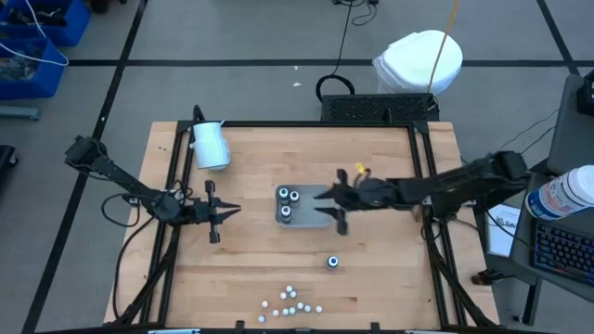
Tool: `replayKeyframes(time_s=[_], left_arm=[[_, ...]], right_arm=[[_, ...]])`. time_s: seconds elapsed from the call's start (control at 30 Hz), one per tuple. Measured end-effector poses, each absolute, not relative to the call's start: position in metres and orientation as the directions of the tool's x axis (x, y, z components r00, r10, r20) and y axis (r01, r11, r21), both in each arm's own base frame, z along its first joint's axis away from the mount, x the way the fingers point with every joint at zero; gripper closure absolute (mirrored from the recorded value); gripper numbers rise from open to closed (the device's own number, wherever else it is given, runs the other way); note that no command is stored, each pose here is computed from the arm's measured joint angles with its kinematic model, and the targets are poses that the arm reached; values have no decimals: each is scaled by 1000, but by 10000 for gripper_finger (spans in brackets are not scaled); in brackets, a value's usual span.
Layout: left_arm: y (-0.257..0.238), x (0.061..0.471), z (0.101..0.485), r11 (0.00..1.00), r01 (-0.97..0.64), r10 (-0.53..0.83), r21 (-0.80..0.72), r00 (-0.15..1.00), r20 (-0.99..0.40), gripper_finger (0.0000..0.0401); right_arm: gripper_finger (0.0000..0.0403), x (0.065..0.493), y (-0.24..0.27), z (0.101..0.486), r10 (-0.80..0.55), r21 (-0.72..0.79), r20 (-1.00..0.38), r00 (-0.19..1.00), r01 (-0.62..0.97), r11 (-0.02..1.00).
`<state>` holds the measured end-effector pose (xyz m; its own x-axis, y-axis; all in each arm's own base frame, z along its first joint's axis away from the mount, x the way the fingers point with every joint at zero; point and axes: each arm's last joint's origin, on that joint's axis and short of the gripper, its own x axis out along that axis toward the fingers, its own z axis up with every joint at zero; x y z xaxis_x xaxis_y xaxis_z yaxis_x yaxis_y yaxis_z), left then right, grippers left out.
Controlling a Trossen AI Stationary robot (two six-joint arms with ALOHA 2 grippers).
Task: Pick & Place food coloring
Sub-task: Put the large blue food coloring bottle into the gray bin
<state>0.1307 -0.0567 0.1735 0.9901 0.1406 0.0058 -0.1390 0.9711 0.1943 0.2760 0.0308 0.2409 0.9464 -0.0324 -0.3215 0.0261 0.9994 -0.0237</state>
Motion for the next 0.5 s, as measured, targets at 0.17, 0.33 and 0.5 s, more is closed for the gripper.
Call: replayKeyframes(time_s=[0.17, 0.33, 0.5], left_arm=[[-56, 131, 172, 969, -168, 172, 181, 985, -7, 359], [-55, 130, 172, 964, -190, 195, 186, 981, -9, 359], [-59, 131, 170, 997, -80, 80, -6, 997, -22, 359]], right_arm=[[371, 233, 39, 234, 5, 20, -285, 959, 1, 1000], [389, 195, 41, 223, 41, 26, -242, 969, -35, 999], [390, 172, 40, 206, 22, 102, -70, 997, -14, 995]])
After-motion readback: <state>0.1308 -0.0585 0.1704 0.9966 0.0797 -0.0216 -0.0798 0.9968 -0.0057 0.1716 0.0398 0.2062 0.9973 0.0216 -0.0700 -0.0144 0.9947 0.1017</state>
